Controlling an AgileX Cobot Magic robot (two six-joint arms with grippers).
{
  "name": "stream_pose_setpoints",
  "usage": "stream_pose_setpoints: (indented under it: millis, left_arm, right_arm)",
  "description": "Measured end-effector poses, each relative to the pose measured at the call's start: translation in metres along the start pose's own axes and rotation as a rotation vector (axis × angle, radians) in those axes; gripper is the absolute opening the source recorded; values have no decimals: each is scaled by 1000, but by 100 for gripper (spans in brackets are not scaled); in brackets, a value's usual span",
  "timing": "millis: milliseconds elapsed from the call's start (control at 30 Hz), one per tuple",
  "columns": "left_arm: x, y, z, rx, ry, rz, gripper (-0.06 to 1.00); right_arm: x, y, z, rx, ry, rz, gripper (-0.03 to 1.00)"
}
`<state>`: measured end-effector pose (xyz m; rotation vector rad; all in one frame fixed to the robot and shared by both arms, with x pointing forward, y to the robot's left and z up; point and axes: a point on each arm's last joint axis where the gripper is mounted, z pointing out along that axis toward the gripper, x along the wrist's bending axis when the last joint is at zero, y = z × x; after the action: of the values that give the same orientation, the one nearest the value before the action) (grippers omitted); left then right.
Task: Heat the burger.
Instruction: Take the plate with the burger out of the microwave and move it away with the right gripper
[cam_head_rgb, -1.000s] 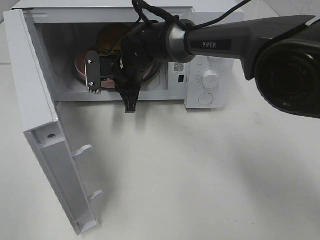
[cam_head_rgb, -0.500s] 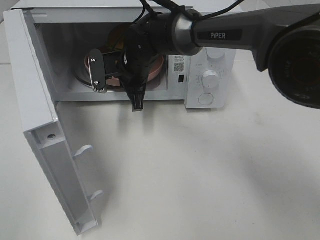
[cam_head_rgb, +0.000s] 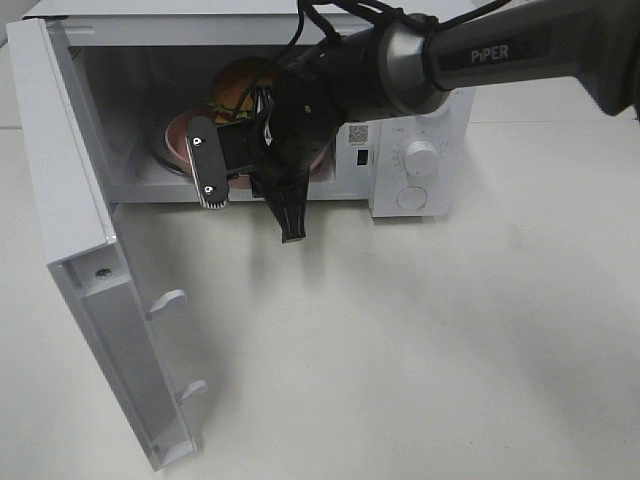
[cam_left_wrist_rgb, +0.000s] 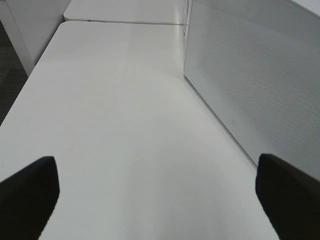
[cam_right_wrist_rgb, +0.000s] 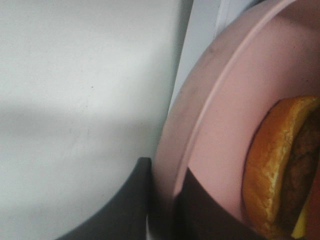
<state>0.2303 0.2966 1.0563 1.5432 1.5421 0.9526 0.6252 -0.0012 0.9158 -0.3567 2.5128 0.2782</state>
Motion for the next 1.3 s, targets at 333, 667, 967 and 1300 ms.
stream_pose_setpoints:
  millis: [333,667,967,1300]
  left_arm:
    - [0,0,0,0,0,0,99]
    - [0,0,0,0,0,0,99]
    - [0,0,0,0,0,0,99]
    - [0,0,0,0,0,0,99]
  right_arm:
    - [23,-7,-21,-50,-46,-55,10]
    - [37,-8,-43,-93,-87,-86,10]
    - [53,-14,-58,-115,-100,-104,10]
    - [75,-23,-78,-136,-104,-131,10]
